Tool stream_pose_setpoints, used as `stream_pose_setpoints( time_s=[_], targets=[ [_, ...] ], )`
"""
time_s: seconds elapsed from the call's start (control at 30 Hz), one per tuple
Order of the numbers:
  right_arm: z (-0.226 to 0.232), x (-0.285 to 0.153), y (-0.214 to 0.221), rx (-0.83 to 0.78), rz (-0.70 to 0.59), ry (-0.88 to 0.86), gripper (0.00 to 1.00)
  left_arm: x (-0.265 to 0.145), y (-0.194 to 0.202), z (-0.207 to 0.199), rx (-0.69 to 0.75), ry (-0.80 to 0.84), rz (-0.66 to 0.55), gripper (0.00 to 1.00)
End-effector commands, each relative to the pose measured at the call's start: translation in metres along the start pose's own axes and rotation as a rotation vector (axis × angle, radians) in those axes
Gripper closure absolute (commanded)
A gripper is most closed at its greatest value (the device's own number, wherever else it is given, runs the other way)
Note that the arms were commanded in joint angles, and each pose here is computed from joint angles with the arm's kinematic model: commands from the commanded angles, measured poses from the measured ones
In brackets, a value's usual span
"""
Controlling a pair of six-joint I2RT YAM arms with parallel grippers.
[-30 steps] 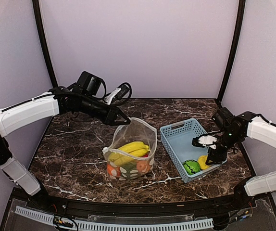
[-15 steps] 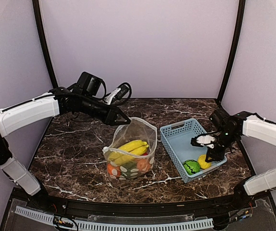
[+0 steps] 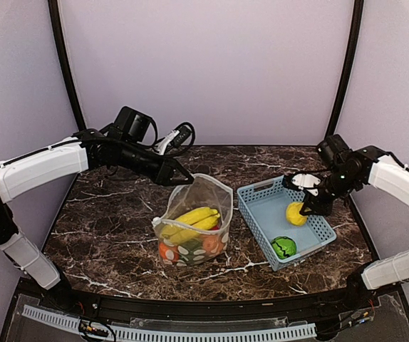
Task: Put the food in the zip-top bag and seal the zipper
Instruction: Pick up the fake fruit from the bin, then place the fake fruit in the zipper food storage bag.
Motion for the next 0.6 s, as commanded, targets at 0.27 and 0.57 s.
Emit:
stream_pose_setpoints(
  time_s=[0.27, 0.57],
  targets=[
    [-0.034, -0.111, -0.106, -0.098, -0.524, -0.017, 0.71, 0.009, 0.002, 0.003, -0.001, 0.012, 0.021, 0.99],
    [-0.025, -0.152, -0.174, -0.229, -0.785, -0.175, 0.68, 0.010, -0.008, -0.001, -0.015, 0.025, 0.008, 0.99]
  ],
)
Point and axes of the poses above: each gripper's point midway between its finger pads, its own x axis out along the fingers, its own z axis along the line the jaws close on, y = z × x, the point moved 5 cm from there along -x, back along the fingers, and after that the axes turned 11 degrees about -x, right-handed, at the moved point
